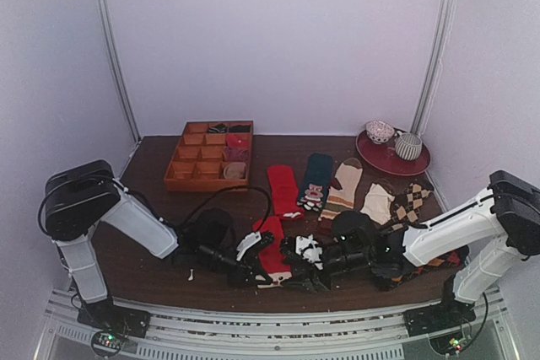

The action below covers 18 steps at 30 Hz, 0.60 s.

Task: Roll the socks
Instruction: Roll a pair of socks at the center of the board.

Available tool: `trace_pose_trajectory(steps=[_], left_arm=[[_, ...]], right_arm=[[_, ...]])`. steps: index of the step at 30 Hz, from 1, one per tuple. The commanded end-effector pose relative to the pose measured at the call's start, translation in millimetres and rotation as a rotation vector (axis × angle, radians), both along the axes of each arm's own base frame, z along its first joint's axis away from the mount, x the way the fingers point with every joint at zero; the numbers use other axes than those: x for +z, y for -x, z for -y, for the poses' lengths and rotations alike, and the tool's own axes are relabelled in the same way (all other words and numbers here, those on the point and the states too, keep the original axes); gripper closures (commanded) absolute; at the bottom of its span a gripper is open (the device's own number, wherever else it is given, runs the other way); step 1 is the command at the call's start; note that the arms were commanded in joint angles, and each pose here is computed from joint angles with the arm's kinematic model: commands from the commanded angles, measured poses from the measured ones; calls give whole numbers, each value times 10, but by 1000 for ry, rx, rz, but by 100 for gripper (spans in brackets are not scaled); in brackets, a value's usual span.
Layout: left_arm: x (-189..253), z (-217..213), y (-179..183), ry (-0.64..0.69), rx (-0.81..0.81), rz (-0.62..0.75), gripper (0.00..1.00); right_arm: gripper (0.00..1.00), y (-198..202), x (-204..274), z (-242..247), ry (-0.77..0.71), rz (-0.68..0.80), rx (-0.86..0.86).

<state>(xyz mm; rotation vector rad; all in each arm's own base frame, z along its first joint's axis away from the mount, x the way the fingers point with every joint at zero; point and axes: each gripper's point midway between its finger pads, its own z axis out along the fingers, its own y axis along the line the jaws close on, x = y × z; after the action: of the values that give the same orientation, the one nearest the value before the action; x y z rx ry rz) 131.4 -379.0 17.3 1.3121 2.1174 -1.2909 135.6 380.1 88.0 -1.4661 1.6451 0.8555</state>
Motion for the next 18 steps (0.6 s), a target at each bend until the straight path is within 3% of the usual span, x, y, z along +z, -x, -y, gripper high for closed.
trace_pose_trajectory(steps=[1, 9, 18], left_arm=[[-854, -785, 446, -428, 35, -239, 100], [-851, -783, 446, -429, 23, -233, 100], [-852, -779, 450, -426, 17, -231, 100]], right_arm=[[45, -109, -82, 36, 90, 232, 39], [44, -41, -423, 44, 242, 228, 112], [46, -34, -600, -14, 291, 237, 117]])
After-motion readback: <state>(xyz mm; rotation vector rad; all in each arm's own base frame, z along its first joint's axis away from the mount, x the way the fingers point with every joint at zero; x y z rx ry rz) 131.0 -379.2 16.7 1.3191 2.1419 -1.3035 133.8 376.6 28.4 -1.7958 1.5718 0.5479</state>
